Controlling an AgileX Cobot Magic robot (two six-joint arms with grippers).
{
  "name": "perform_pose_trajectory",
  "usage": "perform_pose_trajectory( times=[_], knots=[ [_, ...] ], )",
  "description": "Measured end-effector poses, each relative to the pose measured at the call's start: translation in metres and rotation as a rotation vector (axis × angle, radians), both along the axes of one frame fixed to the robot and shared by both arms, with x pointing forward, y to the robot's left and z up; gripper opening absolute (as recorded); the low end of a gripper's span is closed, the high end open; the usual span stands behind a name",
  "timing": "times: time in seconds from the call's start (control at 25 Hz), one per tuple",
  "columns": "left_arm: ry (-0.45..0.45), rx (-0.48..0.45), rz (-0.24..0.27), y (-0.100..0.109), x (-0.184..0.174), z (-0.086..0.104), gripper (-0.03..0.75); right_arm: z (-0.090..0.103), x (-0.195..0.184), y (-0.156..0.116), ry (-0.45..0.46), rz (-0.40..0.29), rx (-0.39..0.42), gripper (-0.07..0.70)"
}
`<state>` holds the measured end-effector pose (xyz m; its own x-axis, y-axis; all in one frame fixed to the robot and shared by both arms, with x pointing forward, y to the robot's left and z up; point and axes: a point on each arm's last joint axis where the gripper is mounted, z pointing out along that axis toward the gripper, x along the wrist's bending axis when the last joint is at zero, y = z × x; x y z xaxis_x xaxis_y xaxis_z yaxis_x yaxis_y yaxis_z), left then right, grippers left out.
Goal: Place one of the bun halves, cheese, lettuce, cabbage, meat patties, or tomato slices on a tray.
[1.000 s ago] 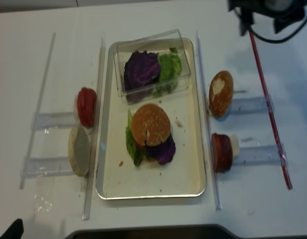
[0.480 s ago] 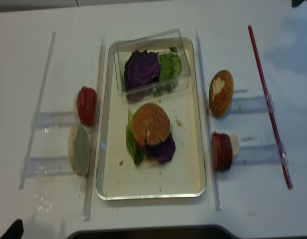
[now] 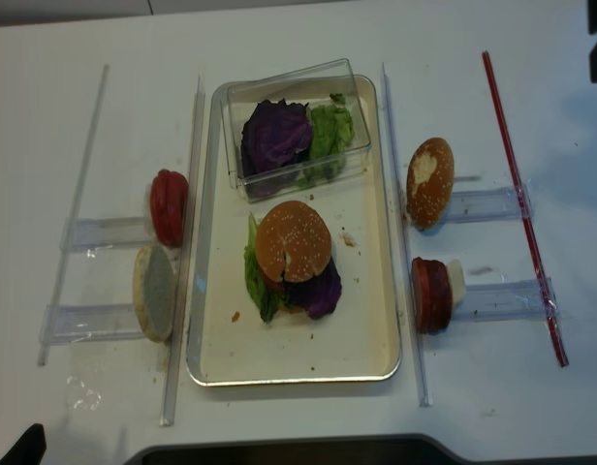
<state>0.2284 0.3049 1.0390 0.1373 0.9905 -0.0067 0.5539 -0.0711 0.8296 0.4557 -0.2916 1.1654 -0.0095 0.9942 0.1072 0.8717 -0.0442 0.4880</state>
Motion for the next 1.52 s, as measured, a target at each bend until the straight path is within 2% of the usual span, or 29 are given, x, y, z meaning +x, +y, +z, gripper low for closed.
perform_pose_trajectory(
  times=[0.12,0.36,0.56,0.8,1.08,1.52],
  knots=[
    [0.000,0.000,0.000,0.000,0.000,0.000,0.472,0.003,-0.031,0.000,-0.041,0.000,-0.001,0.452],
    [0.000,0.000,0.009,0.000,0.000,0.000,0.472,-0.003,-0.085,0.001,-0.110,0.024,-0.013,0.451],
    [0.000,0.000,0.017,0.000,0.000,0.000,0.472,-0.010,-0.115,0.004,-0.156,0.043,0.000,0.408],
    [0.000,0.000,0.017,0.000,0.000,0.000,0.471,-0.024,-0.149,0.005,-0.217,0.092,-0.029,0.342],
    [0.000,0.000,0.017,0.000,0.000,0.000,0.472,-0.047,-0.185,0.006,-0.283,0.111,-0.024,0.268],
    [0.000,0.000,0.017,0.000,0.000,0.000,0.471,-0.104,-0.230,0.007,-0.392,0.138,-0.037,0.190]
  ],
)
